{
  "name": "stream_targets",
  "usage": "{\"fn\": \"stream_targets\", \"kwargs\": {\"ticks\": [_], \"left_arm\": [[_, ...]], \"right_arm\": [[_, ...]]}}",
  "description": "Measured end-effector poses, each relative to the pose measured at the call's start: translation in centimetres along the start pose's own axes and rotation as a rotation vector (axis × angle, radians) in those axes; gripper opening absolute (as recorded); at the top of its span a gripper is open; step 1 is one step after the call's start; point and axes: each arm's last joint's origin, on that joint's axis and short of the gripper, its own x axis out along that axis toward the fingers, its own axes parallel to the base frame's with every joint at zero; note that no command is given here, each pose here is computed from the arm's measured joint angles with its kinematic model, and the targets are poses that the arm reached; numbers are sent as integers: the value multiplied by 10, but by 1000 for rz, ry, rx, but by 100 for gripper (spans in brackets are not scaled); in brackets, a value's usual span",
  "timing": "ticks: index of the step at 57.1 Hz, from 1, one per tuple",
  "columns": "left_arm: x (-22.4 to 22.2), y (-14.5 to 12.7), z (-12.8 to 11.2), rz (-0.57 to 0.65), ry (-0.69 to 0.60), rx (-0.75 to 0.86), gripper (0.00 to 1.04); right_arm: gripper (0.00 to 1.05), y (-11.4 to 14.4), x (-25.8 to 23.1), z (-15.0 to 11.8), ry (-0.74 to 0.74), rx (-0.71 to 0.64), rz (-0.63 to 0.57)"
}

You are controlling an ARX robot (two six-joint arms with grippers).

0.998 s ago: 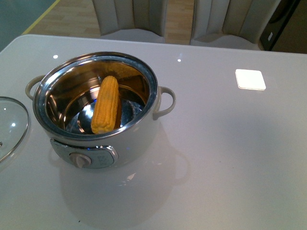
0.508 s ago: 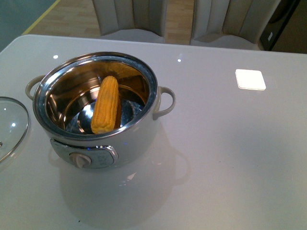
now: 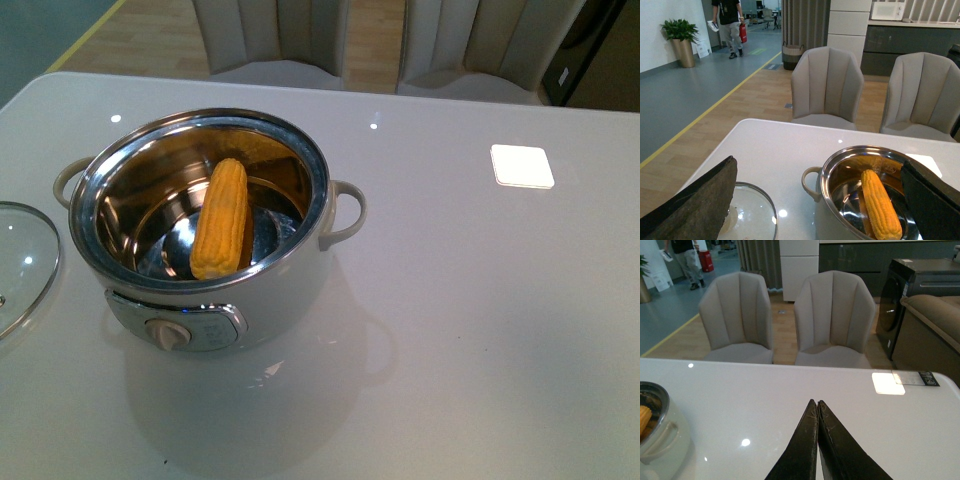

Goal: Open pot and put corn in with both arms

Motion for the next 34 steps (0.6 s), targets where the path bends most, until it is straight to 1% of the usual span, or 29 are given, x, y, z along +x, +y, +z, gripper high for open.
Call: {"fn": "stream_targets", "kwargs": {"ticks": [15, 34], "left_arm": [[0, 0, 0, 0, 0, 0, 98], [0, 0, 0, 0, 0, 0, 98]], "right_arm": [[2, 0, -8, -8, -13, 0, 0], [2, 0, -15, -7, -24, 0, 2]]}}
